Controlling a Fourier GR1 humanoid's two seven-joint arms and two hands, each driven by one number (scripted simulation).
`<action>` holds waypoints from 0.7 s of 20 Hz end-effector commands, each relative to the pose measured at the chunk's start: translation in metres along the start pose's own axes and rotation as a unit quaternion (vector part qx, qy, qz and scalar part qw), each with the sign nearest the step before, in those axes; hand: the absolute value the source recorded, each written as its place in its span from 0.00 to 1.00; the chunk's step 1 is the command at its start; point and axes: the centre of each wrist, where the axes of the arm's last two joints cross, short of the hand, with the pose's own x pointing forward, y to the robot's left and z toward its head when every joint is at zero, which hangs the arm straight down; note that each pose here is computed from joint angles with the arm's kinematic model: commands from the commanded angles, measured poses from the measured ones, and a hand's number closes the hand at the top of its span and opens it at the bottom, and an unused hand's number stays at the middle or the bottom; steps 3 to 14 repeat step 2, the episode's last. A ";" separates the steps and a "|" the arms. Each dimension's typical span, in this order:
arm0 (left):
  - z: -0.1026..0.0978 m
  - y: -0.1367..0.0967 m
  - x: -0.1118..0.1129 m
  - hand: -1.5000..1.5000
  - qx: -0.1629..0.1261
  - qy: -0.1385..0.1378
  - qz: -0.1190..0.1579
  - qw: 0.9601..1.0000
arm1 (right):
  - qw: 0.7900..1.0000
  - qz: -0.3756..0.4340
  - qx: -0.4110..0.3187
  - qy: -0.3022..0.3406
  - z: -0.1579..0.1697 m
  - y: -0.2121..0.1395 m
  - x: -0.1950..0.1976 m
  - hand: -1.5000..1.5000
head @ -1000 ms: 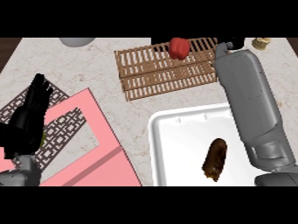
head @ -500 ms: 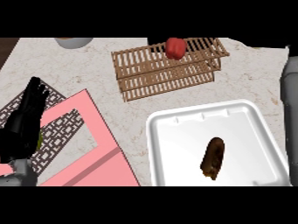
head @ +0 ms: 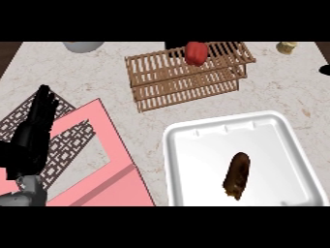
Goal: Pick the bell pepper from the tray and place it in the tiered shelf
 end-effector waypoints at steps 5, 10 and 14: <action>0.005 0.013 0.015 0.50 -0.006 -0.002 -0.001 1.000 | 1.000 -0.014 0.013 -0.014 0.006 -0.042 -0.014 0.00; 0.005 0.013 0.015 0.50 -0.006 -0.002 -0.001 1.000 | 1.000 -0.014 0.013 -0.014 0.006 -0.042 -0.014 0.00; 0.005 0.013 0.015 0.50 -0.006 -0.002 -0.001 1.000 | 1.000 -0.014 0.013 -0.014 0.006 -0.042 -0.014 0.00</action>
